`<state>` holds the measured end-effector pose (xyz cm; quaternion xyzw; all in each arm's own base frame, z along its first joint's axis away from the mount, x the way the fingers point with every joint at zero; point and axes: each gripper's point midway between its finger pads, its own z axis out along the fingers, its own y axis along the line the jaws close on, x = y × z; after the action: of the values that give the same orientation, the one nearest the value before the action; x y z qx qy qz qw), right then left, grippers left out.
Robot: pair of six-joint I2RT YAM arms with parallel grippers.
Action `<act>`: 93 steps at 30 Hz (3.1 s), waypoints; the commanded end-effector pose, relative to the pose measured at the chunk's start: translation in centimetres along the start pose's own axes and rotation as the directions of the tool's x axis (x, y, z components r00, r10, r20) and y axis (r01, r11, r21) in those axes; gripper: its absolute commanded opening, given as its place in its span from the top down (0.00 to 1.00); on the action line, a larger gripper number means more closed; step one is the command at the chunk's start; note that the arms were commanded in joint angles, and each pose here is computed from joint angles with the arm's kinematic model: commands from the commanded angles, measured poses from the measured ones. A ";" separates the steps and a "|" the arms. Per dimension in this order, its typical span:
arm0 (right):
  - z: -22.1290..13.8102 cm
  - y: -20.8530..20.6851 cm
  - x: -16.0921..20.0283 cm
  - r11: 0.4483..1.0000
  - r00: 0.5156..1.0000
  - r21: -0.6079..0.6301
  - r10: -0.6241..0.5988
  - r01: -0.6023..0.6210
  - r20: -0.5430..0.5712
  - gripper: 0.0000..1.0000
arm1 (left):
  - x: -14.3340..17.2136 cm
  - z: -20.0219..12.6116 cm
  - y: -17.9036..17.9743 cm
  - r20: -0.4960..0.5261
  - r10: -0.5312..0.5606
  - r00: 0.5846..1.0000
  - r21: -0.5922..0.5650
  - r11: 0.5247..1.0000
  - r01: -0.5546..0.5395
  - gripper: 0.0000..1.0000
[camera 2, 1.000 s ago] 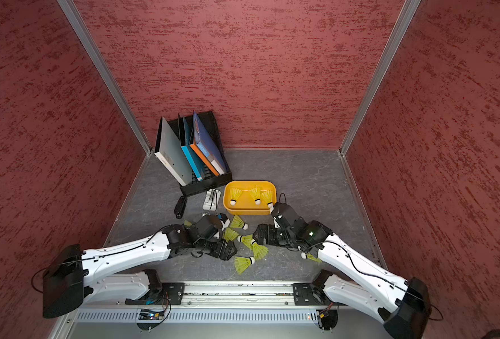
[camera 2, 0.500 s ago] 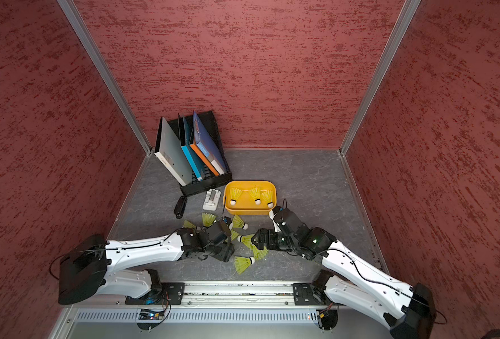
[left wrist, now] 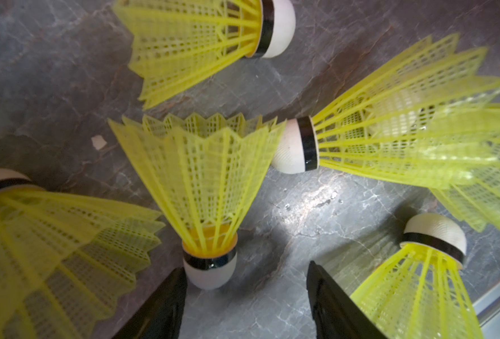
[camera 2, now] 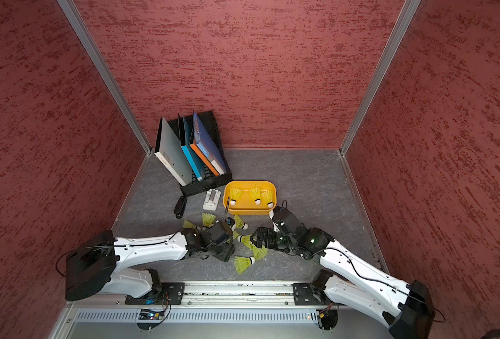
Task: Put the shuttlecocks into the storage box
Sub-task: Pick up the shuttlecock at the center of the board, then place the shuttlecock in the storage box.
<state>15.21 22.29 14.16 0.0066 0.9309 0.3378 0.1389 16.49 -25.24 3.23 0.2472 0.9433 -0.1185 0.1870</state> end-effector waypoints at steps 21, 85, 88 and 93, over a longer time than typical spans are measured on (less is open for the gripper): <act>0.3 1.0 -0.5 1.000 1.000 -0.024 0.000 0.001 0.008 0.02 | -0.3 1.7 0.6 -0.017 0.065 0.998 -0.014 0.998 -0.066 0.65; -1.4 0.0 -17.5 0.984 0.970 0.145 0.063 -0.099 0.234 0.02 | -17.8 0.2 2.4 -0.207 -0.551 0.808 0.094 0.811 0.577 0.87; -0.9 -0.3 -17.7 0.984 0.972 0.151 0.062 -0.098 0.225 0.02 | -17.9 1.0 2.5 -0.221 -0.552 0.804 0.089 0.809 0.581 0.87; 0.0 -0.6 -18.4 0.985 0.972 0.138 0.072 -0.104 0.224 0.02 | -18.2 2.0 2.5 -0.227 -0.550 0.804 0.081 0.812 0.578 0.87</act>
<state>31.76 19.63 17.79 0.1008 0.9390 0.2549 0.2076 32.66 -31.23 8.95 -0.0271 0.9753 -0.2160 0.0371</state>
